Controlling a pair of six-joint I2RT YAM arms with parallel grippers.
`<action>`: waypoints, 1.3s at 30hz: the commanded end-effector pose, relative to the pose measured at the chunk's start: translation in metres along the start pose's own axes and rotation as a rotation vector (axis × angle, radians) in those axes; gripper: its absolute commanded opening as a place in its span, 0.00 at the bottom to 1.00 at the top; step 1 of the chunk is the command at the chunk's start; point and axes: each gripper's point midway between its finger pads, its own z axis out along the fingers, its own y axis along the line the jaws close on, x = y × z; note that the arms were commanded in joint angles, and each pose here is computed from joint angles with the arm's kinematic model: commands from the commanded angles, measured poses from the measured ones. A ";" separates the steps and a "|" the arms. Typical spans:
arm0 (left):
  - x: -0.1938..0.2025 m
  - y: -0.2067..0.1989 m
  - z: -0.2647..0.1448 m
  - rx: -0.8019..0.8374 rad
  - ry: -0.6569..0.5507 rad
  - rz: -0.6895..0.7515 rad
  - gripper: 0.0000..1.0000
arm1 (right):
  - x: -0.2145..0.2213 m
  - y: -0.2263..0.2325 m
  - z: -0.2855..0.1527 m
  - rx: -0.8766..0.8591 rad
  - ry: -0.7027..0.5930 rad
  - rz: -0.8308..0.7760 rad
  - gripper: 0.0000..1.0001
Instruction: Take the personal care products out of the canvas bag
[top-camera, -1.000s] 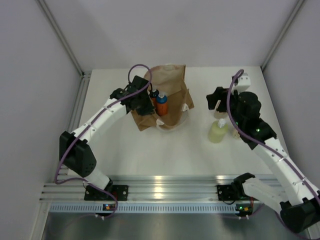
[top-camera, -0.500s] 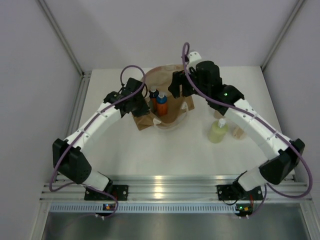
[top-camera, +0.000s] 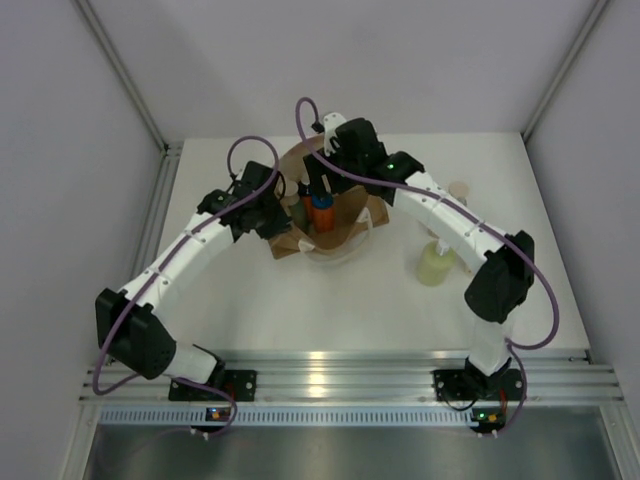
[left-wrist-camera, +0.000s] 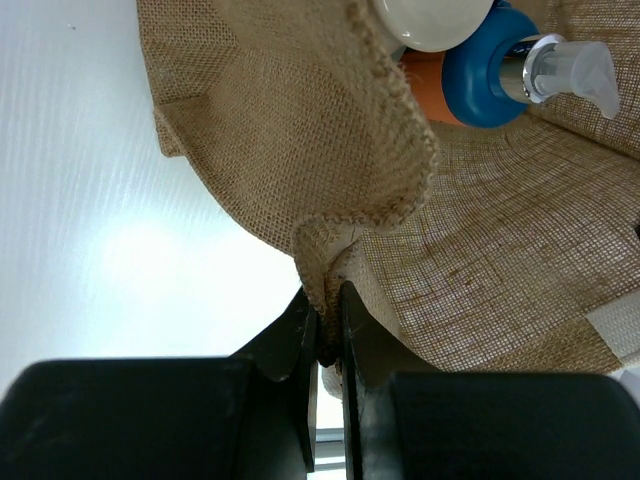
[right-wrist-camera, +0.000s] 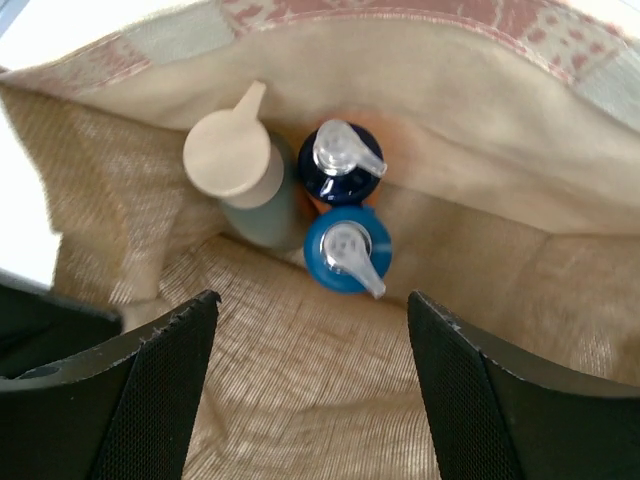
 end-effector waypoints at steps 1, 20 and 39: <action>0.003 0.023 -0.001 -0.071 0.001 -0.008 0.00 | -0.010 0.009 0.011 -0.021 -0.004 -0.057 0.75; 0.000 0.031 -0.007 -0.053 0.012 -0.021 0.00 | 0.025 -0.002 0.074 -0.030 0.108 -0.067 0.50; 0.000 0.032 -0.007 -0.046 0.025 -0.011 0.00 | 0.041 -0.013 0.085 0.016 0.139 -0.111 0.12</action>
